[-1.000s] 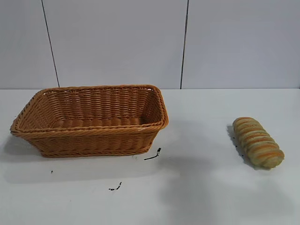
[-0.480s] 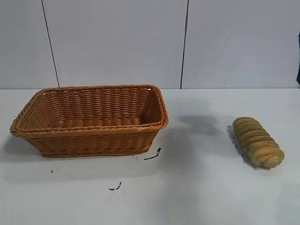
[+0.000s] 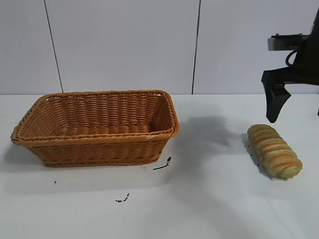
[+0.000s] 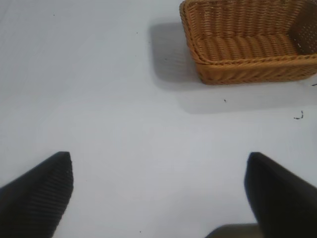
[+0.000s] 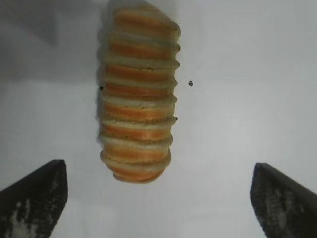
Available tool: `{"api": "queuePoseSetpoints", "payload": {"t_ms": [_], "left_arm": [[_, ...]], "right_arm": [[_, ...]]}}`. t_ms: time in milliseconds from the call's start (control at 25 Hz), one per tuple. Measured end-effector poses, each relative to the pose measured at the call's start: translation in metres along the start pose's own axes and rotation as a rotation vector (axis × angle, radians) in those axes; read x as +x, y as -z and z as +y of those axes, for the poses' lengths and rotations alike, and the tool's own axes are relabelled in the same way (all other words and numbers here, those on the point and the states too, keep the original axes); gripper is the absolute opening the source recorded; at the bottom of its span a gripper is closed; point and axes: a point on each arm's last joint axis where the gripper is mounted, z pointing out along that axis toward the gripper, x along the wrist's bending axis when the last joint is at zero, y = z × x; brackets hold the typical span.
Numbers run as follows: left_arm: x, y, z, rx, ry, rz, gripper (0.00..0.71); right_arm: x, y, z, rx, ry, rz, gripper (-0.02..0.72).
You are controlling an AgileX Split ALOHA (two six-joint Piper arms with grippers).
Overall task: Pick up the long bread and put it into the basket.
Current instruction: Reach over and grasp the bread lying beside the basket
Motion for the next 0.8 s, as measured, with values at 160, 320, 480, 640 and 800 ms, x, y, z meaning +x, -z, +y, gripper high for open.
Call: {"api": "queuePoseSetpoints", "payload": {"t_ms": [160,320,480,640,800], "left_arm": [[0.0,0.0,0.0,0.0,0.0,0.0,0.693],[0.0,0.0,0.0,0.0,0.0,0.0,0.693],[0.0,0.0,0.0,0.0,0.0,0.0,0.693],[0.0,0.0,0.0,0.0,0.0,0.0,0.693],[0.0,0.0,0.0,0.0,0.0,0.0,0.693]], "right_arm": [[0.003,-0.021,0.001,0.003,0.013,0.003,0.689],[0.003,-0.034,-0.001,0.021,0.014,0.005,0.689],[0.004,-0.034,0.0,0.02,0.014,0.005,0.689],[0.004,-0.034,-0.001,0.024,0.014,0.006,0.689],[0.004,-0.034,-0.002,0.034,0.014,0.006,0.674]]}}
